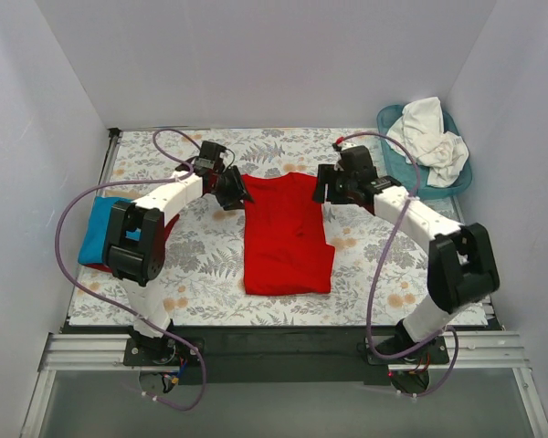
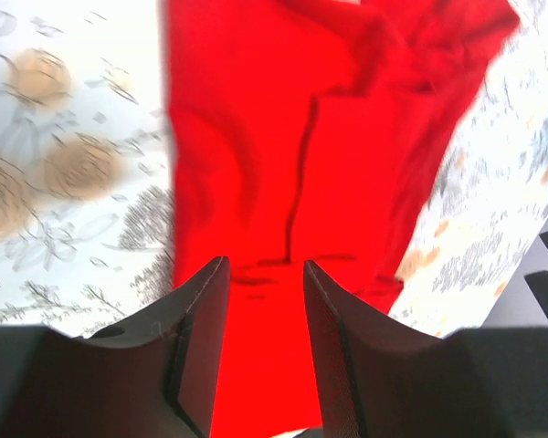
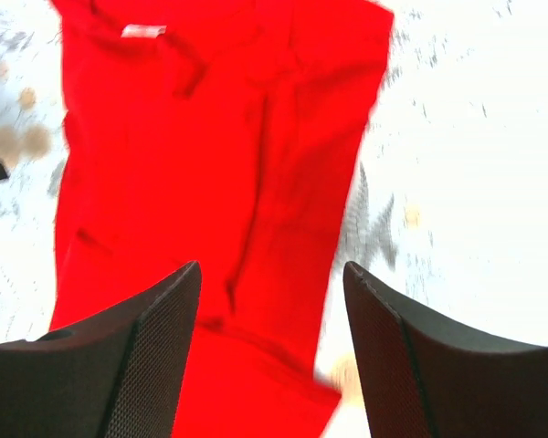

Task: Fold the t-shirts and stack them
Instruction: Fold the tshirt

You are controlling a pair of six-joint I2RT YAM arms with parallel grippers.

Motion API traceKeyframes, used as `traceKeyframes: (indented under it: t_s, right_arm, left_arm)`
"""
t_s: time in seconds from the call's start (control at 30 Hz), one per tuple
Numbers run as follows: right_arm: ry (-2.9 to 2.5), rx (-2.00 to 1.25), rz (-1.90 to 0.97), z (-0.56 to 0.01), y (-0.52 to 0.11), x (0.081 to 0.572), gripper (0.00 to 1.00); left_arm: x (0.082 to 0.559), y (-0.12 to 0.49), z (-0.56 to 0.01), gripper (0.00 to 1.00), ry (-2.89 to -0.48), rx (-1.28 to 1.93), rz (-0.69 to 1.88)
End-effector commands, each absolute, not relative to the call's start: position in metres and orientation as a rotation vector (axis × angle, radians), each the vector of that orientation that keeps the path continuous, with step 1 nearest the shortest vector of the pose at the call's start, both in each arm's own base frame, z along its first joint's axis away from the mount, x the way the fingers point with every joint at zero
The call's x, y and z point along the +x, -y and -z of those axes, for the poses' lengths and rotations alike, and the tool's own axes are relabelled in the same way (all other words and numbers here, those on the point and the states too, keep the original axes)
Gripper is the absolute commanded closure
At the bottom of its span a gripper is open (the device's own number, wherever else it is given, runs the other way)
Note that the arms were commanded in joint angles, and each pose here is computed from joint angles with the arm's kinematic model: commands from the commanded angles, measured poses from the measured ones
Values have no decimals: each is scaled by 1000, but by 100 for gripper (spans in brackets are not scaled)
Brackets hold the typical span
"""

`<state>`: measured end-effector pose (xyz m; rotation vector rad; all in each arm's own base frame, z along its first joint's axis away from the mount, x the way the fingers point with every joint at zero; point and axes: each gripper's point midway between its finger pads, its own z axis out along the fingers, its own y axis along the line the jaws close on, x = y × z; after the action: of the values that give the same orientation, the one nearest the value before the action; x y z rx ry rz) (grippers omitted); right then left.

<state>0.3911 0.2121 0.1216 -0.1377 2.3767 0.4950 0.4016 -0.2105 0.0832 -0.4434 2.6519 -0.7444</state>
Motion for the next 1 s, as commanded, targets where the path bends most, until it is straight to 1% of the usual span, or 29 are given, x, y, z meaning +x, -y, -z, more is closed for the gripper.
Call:
traceKeyframes:
  t_s: [0.0, 0.03, 0.13, 0.27, 0.67, 0.77, 0.97]
  right_arm:
    - [-2403, -96, -502, -121, -197, 360, 31]
    - [-2439, -95, -496, -107, -192, 346, 32]
    - [-2459, -88, -506, -99, -185, 326, 32]
    - [-2505, -84, -524, -83, -182, 308, 32]
    - [-2590, -38, -518, -41, -177, 289, 32]
    - [-2612, -39, -526, -33, -179, 285, 32]
    - [-2629, -33, -555, -25, -182, 279, 33]
  left_arm:
    - [373, 222, -93, 64, -2686, -268, 742]
    - [369, 222, -91, 64, -2699, -255, 725]
    - [358, 220, -77, 65, -2738, -249, 691]
    - [353, 220, -67, 64, -2758, -224, 671]
    - [350, 233, -41, 64, -2815, -165, 717]
    - [348, 240, -42, 64, -2807, -150, 777]
    - [347, 246, -47, 64, -2797, -139, 817]
